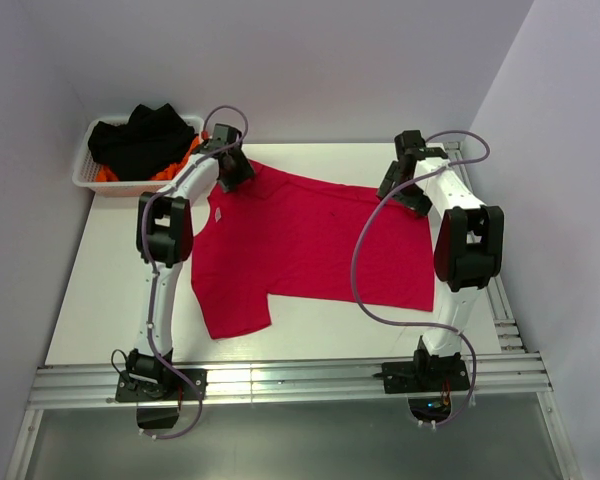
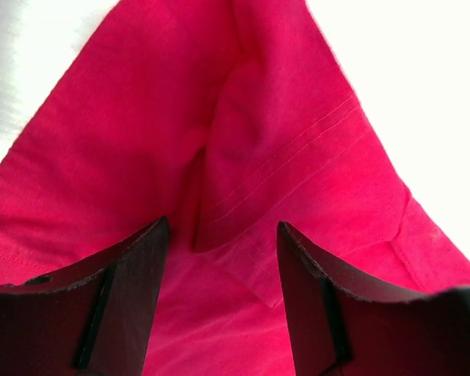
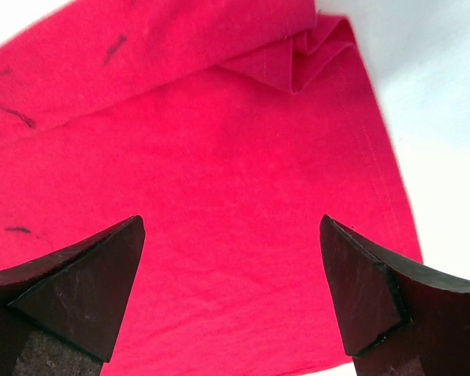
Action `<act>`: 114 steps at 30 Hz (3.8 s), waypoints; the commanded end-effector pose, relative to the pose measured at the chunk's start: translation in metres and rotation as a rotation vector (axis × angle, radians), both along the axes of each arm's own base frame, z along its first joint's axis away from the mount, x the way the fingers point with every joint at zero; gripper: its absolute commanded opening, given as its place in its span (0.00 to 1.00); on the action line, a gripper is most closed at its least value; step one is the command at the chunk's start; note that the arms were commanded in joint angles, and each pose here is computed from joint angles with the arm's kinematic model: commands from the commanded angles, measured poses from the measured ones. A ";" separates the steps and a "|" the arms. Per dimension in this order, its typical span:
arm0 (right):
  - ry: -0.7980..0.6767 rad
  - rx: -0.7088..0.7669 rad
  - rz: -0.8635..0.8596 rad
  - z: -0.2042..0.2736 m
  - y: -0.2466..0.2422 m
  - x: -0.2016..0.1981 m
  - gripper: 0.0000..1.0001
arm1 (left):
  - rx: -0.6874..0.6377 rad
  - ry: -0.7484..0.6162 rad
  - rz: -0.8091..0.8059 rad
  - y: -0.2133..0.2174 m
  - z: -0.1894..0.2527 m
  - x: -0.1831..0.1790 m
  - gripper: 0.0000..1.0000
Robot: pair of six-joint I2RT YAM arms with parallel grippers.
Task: Fold and stack the t-shirts
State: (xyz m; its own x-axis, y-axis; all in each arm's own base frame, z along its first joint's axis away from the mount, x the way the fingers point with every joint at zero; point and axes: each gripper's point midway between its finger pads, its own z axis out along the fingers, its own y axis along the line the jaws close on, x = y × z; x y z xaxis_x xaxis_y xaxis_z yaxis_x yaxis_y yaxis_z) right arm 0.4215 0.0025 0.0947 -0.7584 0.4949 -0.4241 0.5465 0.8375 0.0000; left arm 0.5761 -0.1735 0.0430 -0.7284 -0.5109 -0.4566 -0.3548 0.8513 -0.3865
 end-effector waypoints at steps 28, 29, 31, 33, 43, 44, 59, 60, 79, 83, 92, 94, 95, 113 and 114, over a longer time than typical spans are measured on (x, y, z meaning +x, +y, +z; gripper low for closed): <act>-0.139 0.114 0.048 0.079 0.019 -0.127 1.00 | 0.120 0.251 0.043 0.082 0.035 -0.329 0.64; -0.139 0.112 0.047 0.080 0.018 -0.129 1.00 | 0.106 0.242 0.042 0.082 0.036 -0.335 0.63; -0.136 0.110 0.046 0.079 0.017 -0.134 1.00 | 0.087 0.245 0.047 0.081 0.033 -0.343 0.63; -0.115 0.116 0.046 0.074 0.018 -0.140 1.00 | 0.102 0.233 0.015 0.068 0.037 -0.350 0.64; -0.087 0.144 0.033 0.061 0.021 -0.168 1.00 | 0.008 0.303 0.098 0.064 0.010 -0.394 0.63; -0.086 0.146 0.032 0.060 0.021 -0.170 1.00 | 0.011 0.309 0.095 0.062 0.007 -0.396 0.64; -0.033 0.138 0.018 0.047 0.019 -0.185 1.00 | 0.041 0.419 0.125 0.057 -0.050 -0.429 0.41; -0.026 0.148 0.015 0.043 0.021 -0.188 1.00 | 0.055 0.416 0.141 0.060 -0.051 -0.427 0.27; 0.195 0.300 -0.393 -0.051 0.021 -0.253 0.93 | 0.071 0.336 0.065 0.054 -0.024 -0.409 0.00; 0.179 0.303 -0.461 -0.061 0.013 -0.251 0.91 | 0.065 0.322 0.049 0.051 -0.016 -0.405 0.00; 0.116 0.257 -0.513 -0.074 -0.004 -0.233 0.84 | 0.059 0.317 0.012 0.044 -0.007 -0.399 0.00; 0.118 0.234 -0.514 -0.077 -0.009 -0.234 0.75 | 0.057 0.317 0.004 0.043 -0.007 -0.400 0.00; 0.114 0.228 -0.511 -0.078 -0.010 -0.233 0.74 | 0.059 0.318 0.001 0.044 -0.007 -0.400 0.00; 0.166 0.162 -0.491 -0.097 -0.018 -0.249 0.00 | 0.051 0.274 -0.002 0.044 0.012 -0.395 0.00; 0.158 0.179 -0.483 -0.092 -0.016 -0.246 0.00 | 0.062 0.250 0.004 0.046 0.022 -0.392 0.00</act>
State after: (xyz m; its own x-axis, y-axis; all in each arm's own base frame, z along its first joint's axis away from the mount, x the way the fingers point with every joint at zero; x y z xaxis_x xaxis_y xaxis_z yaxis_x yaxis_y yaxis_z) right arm 0.1817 -0.0040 0.0071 -0.4682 0.8674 -0.1685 0.8755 0.4811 0.0441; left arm 0.1670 -0.1240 0.0321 -0.8402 -0.4953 -0.2206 -0.4627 0.8671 -0.1845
